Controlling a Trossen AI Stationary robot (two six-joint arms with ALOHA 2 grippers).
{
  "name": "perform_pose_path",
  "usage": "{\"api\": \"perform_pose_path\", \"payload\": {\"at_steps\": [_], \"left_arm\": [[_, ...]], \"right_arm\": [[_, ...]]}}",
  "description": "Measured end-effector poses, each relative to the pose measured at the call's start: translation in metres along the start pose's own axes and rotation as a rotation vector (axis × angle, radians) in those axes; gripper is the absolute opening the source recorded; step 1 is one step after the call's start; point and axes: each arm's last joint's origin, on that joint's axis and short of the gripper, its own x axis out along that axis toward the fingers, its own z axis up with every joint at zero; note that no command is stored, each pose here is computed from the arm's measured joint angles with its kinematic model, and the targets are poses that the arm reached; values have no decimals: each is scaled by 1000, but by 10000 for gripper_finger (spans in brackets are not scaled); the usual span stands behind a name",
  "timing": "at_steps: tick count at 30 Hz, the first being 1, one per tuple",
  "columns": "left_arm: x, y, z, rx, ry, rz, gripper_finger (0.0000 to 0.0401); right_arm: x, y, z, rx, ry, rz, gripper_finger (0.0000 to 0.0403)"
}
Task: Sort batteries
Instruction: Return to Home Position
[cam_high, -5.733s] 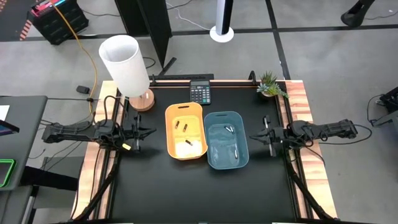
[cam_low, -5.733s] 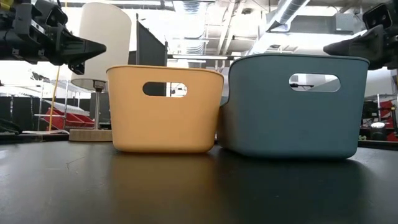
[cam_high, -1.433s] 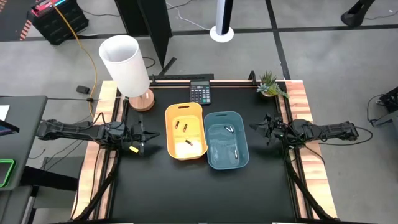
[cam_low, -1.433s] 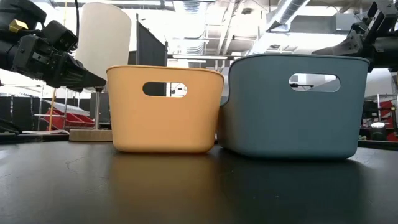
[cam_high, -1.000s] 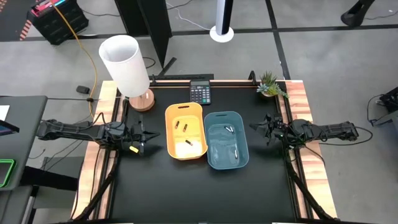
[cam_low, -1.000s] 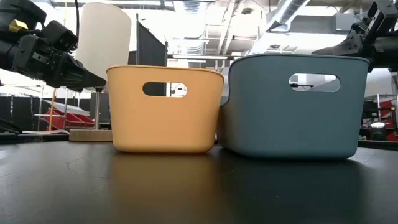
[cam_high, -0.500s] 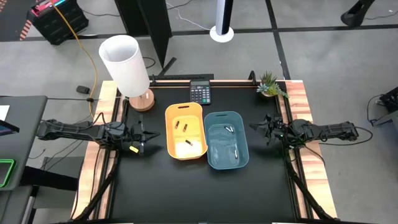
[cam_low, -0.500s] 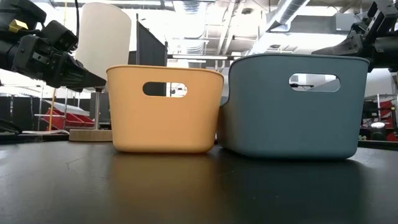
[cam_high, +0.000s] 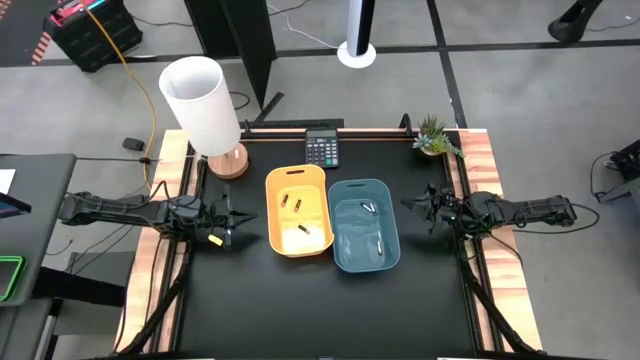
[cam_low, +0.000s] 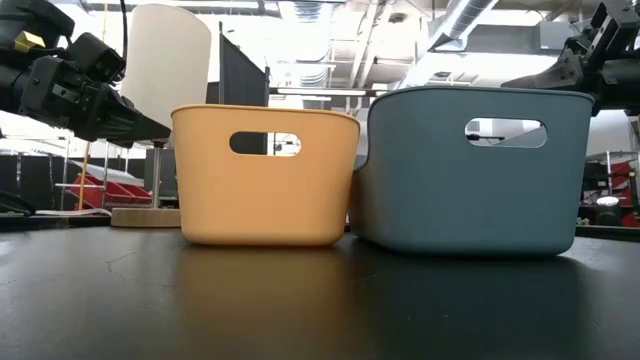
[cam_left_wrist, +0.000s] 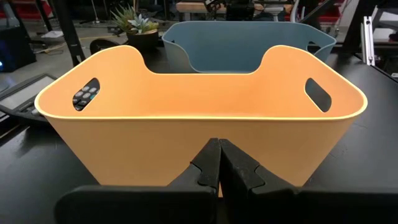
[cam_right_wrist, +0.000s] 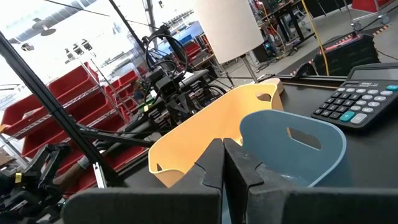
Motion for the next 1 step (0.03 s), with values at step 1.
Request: {"api": "perform_pose_path", "payload": {"at_steps": [1], "left_arm": [[0,0,0,0,0,0,0]], "right_arm": [[0,0,0,0,0,0,24]]}}
